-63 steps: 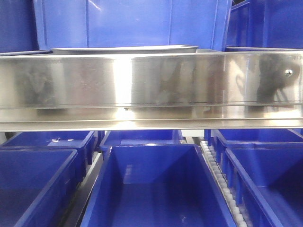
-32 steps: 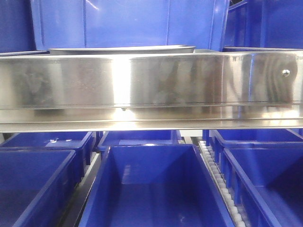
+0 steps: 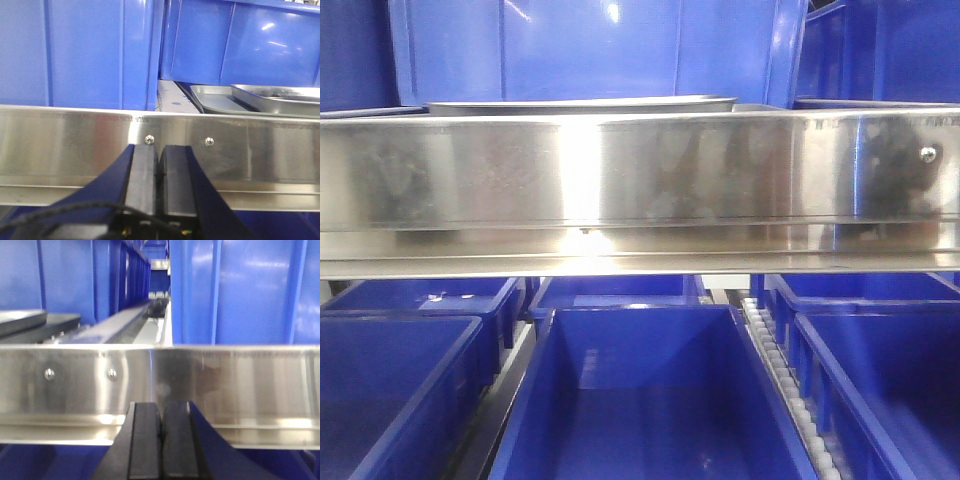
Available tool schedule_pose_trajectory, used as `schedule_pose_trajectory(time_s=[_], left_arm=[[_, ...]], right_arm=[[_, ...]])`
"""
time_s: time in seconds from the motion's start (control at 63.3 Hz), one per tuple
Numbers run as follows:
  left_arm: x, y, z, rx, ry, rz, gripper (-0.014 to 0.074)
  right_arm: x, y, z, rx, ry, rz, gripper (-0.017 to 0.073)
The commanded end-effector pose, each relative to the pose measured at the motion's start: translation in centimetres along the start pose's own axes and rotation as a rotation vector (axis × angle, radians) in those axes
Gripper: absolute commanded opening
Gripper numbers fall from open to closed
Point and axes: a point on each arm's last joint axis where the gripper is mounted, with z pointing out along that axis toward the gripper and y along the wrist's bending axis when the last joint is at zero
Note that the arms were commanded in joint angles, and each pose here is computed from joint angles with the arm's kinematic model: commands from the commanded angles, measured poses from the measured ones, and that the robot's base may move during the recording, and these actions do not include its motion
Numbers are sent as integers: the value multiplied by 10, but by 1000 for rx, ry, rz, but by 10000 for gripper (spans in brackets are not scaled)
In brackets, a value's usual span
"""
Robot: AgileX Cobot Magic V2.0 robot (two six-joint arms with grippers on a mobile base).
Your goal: Stack silver trays without gaps
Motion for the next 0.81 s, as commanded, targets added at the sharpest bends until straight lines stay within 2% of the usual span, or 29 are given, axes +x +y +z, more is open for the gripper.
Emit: schedule_pose_trajectory(time_s=[0.0,0.79], left_arm=[[-12,1,-4,-11,-130,-3,-48],[-12,1,-4,-11,-130,-3,-48]], right_arm=[[-10,0,-2,0,-119,-22,47],[-10,0,-2,0,-118,-22,47]])
